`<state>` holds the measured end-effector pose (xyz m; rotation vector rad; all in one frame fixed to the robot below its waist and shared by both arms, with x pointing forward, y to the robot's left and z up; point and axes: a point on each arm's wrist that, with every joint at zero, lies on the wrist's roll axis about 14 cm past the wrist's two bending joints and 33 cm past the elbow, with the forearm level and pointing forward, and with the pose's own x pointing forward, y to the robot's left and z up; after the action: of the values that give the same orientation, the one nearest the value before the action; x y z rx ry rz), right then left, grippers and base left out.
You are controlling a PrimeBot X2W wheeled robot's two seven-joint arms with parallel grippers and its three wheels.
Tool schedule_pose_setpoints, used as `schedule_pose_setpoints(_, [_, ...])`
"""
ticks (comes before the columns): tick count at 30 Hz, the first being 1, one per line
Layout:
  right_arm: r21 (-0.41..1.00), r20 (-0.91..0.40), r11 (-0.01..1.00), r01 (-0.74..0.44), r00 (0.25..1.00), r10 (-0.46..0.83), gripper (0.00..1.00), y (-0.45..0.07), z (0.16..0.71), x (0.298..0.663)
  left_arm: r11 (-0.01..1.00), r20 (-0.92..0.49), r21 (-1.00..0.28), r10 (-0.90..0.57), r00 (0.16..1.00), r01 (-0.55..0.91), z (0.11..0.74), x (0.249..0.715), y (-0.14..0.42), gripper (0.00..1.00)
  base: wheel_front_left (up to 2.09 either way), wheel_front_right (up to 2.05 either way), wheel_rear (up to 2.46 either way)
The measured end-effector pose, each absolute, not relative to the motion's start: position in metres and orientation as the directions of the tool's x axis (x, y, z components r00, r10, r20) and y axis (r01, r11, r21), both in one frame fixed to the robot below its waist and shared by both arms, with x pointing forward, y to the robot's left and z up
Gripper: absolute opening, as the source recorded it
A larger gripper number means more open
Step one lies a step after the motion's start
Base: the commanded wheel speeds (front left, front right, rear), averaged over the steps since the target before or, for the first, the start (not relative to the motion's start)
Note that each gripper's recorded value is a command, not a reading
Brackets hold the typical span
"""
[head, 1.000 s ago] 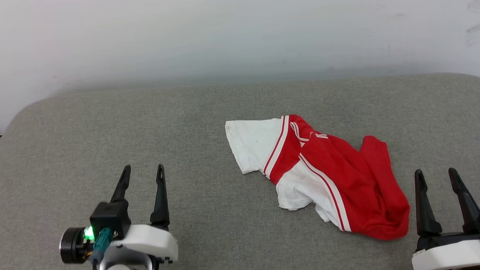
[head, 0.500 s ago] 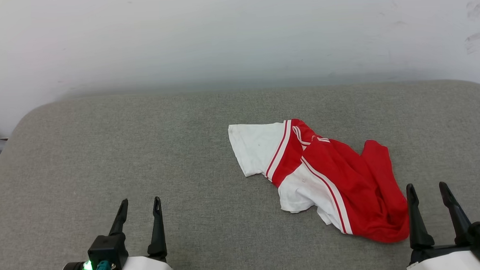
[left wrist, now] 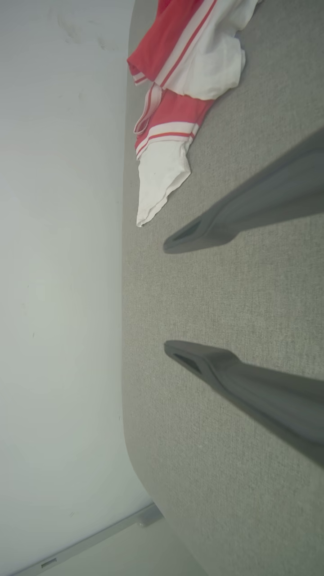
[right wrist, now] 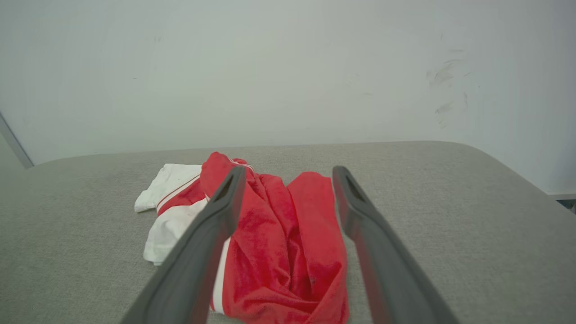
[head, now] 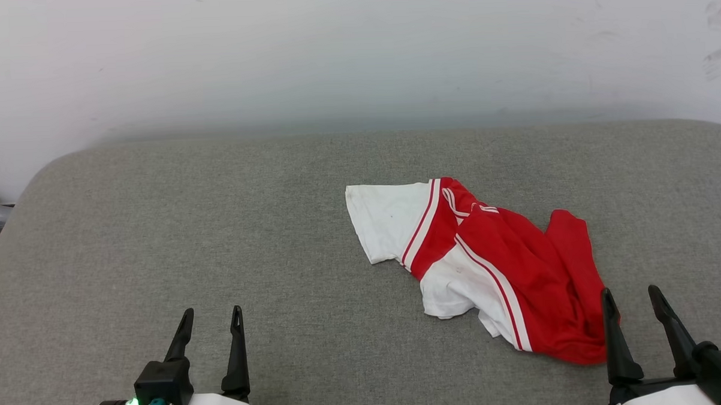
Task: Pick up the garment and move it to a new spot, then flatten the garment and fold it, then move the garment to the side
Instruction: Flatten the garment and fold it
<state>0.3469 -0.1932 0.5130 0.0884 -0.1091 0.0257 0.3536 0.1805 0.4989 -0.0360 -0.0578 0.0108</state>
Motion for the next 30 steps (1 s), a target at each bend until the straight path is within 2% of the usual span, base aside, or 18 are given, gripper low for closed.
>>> schedule_pose_setpoints(16, [0.077,0.133,0.996,-0.033,0.991,0.023,1.0,-0.193,0.521,0.349,1.0,0.063,-0.021,0.019,0.998,-0.017,0.5,0.351,0.184,1.0,0.0,0.0,0.0])
schedule_pose_setpoints(19, [0.047,0.191,0.998,-0.036,0.981,0.027,1.0,-0.193,0.54,0.358,1.0,0.06,-0.023,0.018,0.998,-0.017,0.499,0.351,0.184,1.0,0.0,0.0,0.0])
schedule_pose_setpoints(24, [0.004,0.368,0.999,-0.052,0.929,0.047,1.0,-0.188,0.601,0.382,1.0,0.054,-0.02,0.015,0.998,-0.014,0.497,0.352,0.183,1.0,0.0,0.0,0.0])
schedule_pose_setpoints(30, [-0.087,0.493,0.978,-0.187,0.846,0.206,1.0,-0.148,0.654,0.405,1.0,0.05,-0.021,0.016,0.999,-0.015,0.496,0.356,0.183,1.0,0.0,0.0,0.0])
